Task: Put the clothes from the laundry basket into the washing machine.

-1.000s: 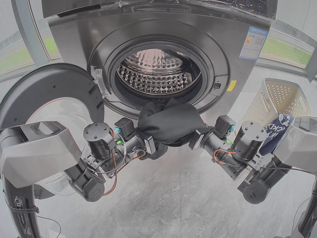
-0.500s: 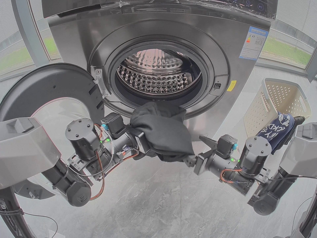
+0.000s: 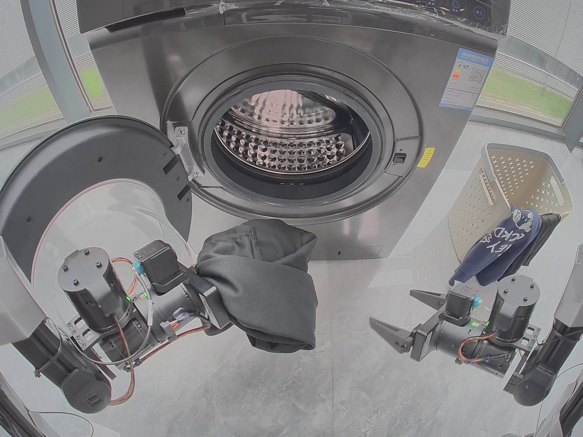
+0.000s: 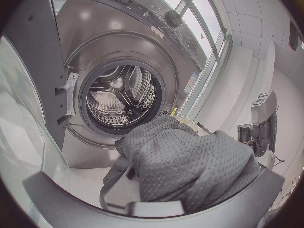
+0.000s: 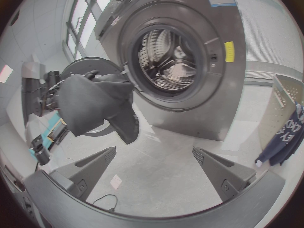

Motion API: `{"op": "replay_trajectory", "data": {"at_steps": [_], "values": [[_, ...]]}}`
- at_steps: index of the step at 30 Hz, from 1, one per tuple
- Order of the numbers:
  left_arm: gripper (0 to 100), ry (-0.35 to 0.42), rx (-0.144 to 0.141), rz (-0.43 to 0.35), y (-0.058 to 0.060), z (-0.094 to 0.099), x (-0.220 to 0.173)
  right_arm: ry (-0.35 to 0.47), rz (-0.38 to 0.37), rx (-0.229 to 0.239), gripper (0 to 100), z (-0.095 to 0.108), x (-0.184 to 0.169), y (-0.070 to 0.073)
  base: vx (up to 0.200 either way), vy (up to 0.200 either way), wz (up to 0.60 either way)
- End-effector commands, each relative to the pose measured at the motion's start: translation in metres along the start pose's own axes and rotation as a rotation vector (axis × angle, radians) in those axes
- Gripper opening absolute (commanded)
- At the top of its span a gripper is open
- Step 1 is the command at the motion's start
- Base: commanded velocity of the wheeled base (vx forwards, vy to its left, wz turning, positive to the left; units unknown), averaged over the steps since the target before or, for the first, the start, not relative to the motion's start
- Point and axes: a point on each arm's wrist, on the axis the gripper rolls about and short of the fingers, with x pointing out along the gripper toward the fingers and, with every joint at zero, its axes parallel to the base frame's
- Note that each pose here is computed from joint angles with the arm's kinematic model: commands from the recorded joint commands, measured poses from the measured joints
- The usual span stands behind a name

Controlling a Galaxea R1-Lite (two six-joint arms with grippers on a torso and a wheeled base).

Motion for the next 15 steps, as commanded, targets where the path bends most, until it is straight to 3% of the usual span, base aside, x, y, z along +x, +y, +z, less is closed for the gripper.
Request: {"op": "replay_trajectory", "data": {"at_steps": [1,10,15], "values": [[0,-0.013,0.007,-0.007,-0.003,0.005,-0.007,-0.014,-0.095,0.007,100,0.003,-0.004,-0.019,0.0,0.0,0.0],[0,0.012,0.009,-0.033,-0.011,-0.002,-0.005,0.019,-0.099,0.02,100,-0.005,0.0,-0.019,0.0,0.0,0.0],[0,0.029,0.01,-0.032,-0.01,-0.006,-0.004,0.018,-0.109,0.019,100,-0.005,0.001,-0.019,0.2,0.0,0.0]]}}
